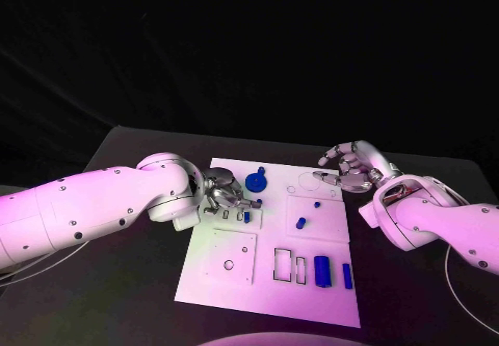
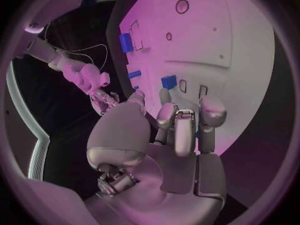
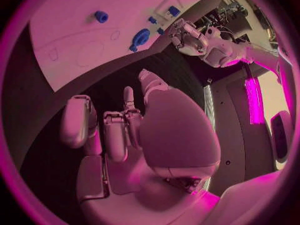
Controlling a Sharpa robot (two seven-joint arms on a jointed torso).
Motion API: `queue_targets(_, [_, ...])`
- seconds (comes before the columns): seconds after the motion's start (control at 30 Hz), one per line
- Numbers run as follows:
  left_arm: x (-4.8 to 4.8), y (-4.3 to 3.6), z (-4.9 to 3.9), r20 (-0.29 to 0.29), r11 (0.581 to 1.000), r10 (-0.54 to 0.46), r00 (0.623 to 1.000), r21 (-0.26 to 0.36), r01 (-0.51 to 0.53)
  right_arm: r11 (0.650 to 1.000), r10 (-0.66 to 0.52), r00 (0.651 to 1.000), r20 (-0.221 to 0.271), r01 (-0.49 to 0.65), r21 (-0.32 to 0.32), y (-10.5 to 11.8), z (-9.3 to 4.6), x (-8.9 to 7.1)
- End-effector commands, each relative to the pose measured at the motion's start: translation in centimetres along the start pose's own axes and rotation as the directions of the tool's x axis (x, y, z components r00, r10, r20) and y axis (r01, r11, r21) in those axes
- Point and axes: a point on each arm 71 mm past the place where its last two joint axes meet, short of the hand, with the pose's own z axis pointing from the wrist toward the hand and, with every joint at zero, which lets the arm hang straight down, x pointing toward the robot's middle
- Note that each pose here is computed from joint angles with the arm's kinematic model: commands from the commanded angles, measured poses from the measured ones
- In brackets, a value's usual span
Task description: Assemble the parts on the task board
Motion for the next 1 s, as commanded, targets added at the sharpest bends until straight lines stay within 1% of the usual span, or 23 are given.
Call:
queue_targets(0.03, [0.13, -0.08, 0.19, -0.031, 1.0, 0.024, 0.999, -0.01, -0.024, 1.0, 0.021, 1.0, 0.02, -0.021, -0.008, 0.13, 0.05, -0.17])
queue_targets(0.3, [0.31, -0.19, 0.52, -0.055, 0.999, 0.048, 0.997, -0.016, -0.049, 0.999, 0.033, 0.999, 0.026, -0.033, -0.002, 0.09, 0.15, -0.38])
queue_targets(0.5, [0.4, -0.09, 0.75, -0.082, 0.997, 0.066, 0.994, -0.026, -0.069, 0.999, 0.049, 0.998, 0.038, -0.049, 0.002, -0.02, 0.26, -0.62])
queue_targets(0.73, [0.3, 0.0, 1.03, -0.081, 0.996, 0.077, 0.994, -0.036, -0.08, 0.997, 0.076, 0.995, 0.063, -0.076, 0.005, -0.15, 0.38, -0.95])
queue_targets(1.0, [0.25, -0.02, 1.19, -0.079, 0.995, 0.084, 0.993, -0.04, -0.087, 0.997, 0.082, 0.994, 0.07, -0.082, 0.006, -0.18, 0.44, -1.07])
